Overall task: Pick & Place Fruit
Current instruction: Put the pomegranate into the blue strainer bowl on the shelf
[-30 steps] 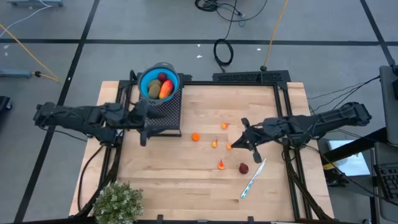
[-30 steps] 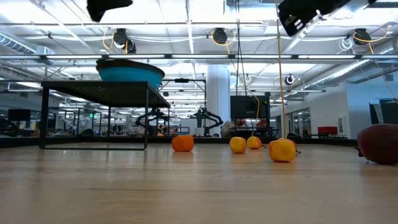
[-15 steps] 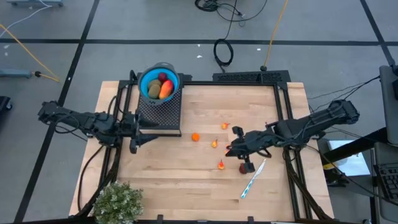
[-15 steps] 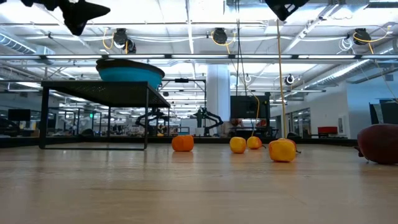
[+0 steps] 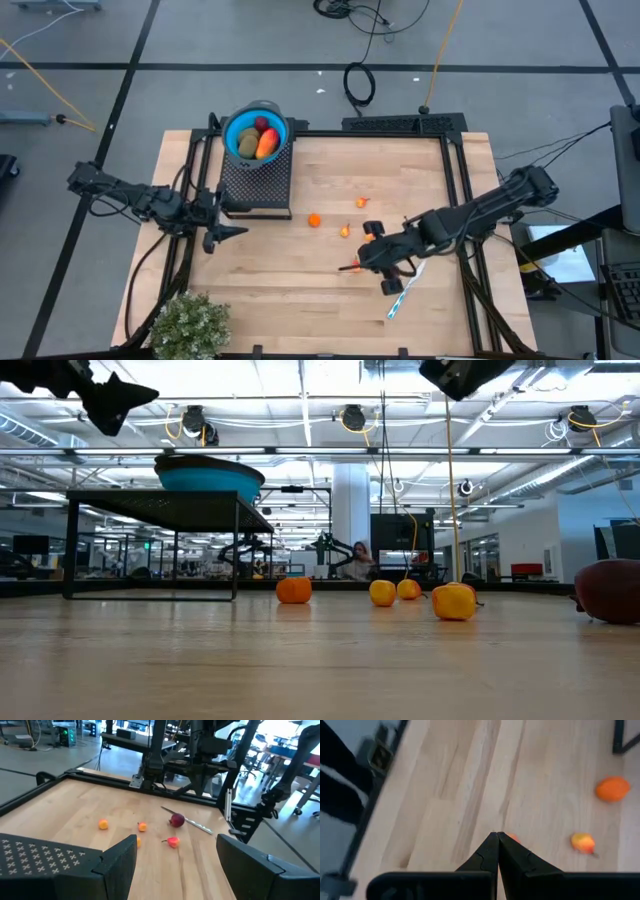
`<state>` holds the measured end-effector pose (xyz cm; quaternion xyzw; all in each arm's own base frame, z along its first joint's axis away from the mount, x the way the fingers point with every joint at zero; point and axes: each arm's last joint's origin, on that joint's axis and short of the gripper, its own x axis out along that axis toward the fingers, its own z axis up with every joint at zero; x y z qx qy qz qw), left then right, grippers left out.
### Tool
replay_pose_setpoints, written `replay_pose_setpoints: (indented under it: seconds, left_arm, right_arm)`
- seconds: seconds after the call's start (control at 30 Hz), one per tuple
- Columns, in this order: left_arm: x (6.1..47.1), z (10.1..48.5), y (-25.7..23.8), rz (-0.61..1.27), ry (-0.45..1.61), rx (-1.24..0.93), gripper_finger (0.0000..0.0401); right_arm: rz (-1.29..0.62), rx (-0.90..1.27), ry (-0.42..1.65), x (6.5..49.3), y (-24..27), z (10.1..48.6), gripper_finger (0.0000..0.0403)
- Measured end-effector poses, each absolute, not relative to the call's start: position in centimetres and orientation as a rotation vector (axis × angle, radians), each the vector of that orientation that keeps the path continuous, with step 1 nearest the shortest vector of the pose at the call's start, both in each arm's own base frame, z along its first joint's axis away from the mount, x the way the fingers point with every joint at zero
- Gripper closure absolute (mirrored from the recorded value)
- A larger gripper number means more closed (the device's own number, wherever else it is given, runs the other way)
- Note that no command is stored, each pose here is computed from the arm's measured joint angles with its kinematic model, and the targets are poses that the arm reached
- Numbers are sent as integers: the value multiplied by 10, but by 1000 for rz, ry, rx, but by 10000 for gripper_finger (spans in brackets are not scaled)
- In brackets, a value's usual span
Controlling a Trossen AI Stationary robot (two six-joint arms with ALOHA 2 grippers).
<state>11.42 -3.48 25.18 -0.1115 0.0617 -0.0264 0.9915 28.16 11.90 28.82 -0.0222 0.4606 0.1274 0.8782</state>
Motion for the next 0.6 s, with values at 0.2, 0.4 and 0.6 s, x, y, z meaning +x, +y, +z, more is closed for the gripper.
replay_pose_setpoints:
  seconds: [0.2,0.4,0.6]
  left_arm:
    - [110,241,-34,-70,123,-226,128]
    - [105,242,-32,-75,96,-187,128]
    - [104,242,-31,-76,97,-210,128]
  right_arm:
    - [302,-62,1067,277,120,284,403]
    - [352,-172,1198,265,115,279,403]
    - [460,-301,1230,260,113,277,403]
